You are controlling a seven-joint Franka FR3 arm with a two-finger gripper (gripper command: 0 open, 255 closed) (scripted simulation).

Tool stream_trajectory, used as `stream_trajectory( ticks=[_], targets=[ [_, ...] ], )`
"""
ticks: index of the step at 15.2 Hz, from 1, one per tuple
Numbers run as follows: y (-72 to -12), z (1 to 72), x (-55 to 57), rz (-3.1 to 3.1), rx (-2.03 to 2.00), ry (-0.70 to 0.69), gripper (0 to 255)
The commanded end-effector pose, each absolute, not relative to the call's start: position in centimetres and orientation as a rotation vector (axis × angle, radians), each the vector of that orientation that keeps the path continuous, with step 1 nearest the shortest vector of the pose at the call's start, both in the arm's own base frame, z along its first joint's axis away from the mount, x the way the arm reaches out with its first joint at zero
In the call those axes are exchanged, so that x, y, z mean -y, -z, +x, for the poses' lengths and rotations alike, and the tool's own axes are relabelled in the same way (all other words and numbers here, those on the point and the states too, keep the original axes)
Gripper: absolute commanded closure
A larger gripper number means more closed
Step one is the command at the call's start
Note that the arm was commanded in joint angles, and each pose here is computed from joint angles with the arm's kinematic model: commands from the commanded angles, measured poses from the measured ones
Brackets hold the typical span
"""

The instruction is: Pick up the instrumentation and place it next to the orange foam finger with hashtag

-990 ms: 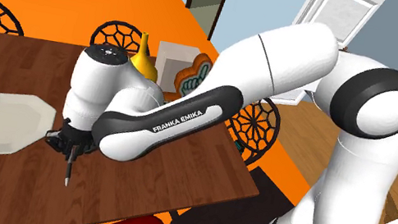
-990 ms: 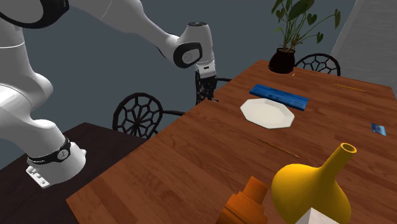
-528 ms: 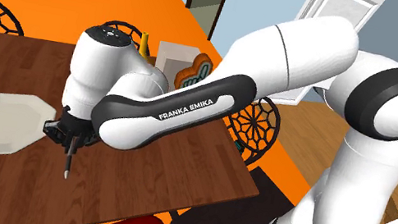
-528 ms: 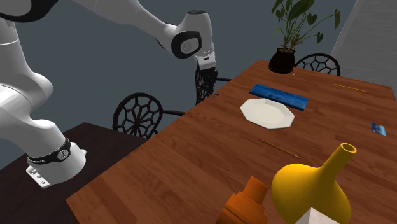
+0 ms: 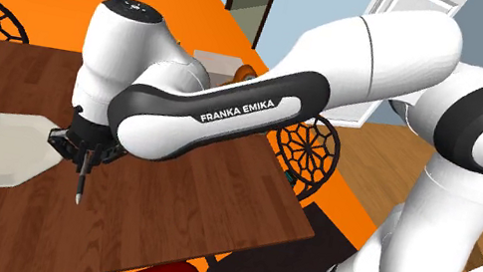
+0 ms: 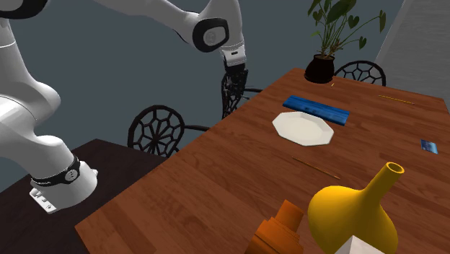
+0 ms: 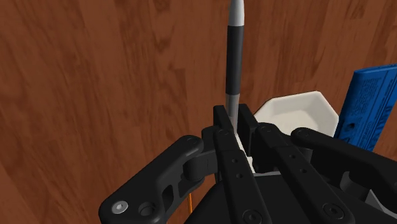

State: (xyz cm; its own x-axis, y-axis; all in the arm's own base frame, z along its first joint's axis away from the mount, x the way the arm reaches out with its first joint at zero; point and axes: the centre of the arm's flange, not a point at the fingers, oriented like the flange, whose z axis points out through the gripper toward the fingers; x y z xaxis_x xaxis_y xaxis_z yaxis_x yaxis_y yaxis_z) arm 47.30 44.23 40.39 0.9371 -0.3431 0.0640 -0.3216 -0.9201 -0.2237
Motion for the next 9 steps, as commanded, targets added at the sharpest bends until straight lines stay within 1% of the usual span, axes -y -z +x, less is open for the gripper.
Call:
stream_trajectory(
  ticks=[1, 9],
  targets=[
    [-41.4, 47.2, -44.3, -2.884, -0.5, 0.15, 255],
    [-45.6, 47.2, -44.3, -2.884, -0.5, 0.15, 255]
  ],
)
